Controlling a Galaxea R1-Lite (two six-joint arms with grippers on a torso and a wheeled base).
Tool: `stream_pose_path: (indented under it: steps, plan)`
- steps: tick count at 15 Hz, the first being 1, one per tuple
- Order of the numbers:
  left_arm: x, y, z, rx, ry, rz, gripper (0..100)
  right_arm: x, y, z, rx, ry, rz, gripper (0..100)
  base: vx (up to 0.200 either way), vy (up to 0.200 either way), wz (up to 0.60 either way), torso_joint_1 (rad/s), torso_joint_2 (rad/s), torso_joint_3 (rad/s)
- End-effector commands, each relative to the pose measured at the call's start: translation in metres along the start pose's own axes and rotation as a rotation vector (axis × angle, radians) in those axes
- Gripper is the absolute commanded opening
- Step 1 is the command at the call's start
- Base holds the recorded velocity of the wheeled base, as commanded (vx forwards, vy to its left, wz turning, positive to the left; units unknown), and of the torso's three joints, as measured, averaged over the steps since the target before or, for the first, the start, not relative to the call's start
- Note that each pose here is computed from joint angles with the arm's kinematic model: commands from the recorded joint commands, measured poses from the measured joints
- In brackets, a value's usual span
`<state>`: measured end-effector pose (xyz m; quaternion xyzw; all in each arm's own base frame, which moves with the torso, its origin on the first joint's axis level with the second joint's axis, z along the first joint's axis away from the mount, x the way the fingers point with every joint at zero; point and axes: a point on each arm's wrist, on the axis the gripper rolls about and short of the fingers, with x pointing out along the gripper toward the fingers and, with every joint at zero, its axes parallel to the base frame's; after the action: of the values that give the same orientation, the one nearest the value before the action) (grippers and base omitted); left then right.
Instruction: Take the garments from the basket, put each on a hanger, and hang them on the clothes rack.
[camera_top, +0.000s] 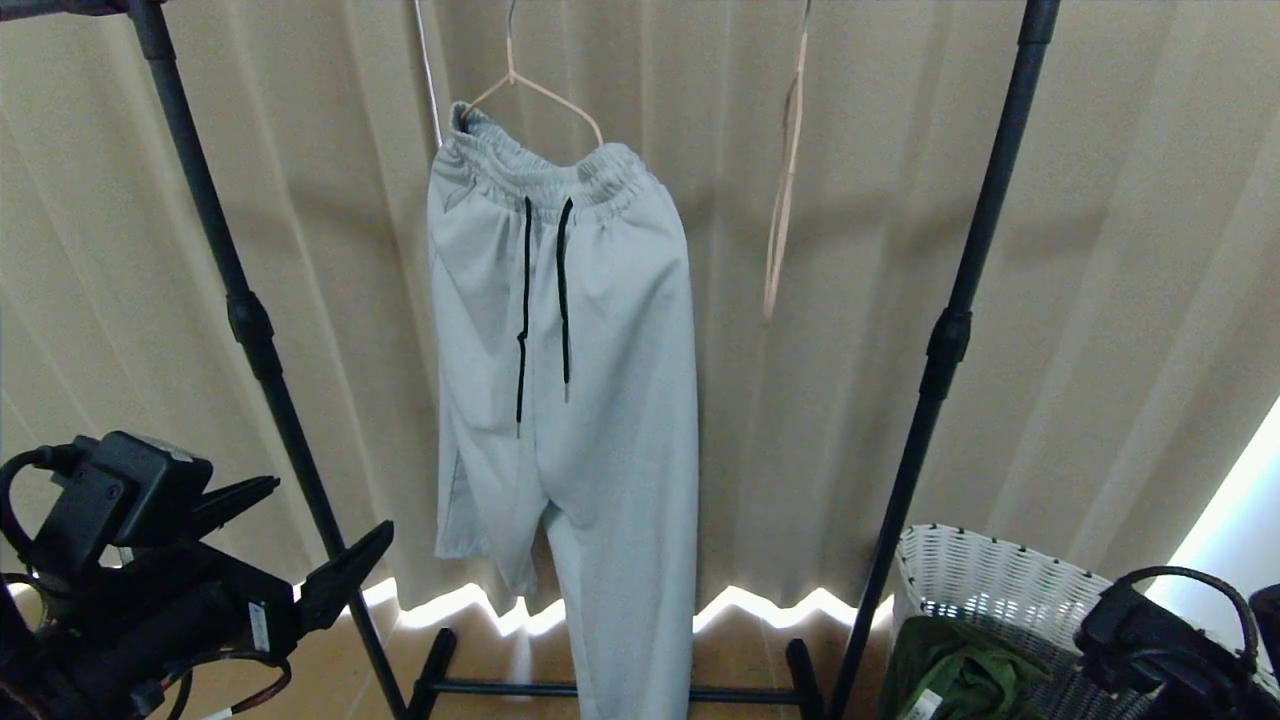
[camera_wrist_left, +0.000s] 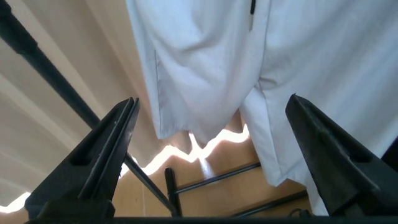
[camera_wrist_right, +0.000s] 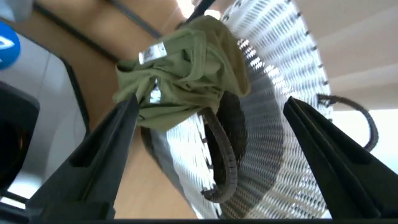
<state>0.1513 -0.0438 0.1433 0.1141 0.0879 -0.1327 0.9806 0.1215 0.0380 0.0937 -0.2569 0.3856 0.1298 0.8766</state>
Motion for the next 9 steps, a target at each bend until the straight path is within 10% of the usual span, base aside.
stream_pose_path:
  steps: [1, 9]
  plan:
    - [-0.002, 0.0, 0.001, 0.0, -0.009, 0.002, 100, 0.027, 0.003, 0.009, -0.028, 0.126, 0.039, 100, 0.0, 0.0, 0.0, 0.0, 0.0, 0.0]
    - [-0.003, 0.0, -0.001, 0.001, -0.002, 0.001, 100, 0.076, -0.007, 0.026, -0.015, 0.265, -0.065, 100, 0.0, 0.0, 0.0, 0.0, 0.0, 0.0]
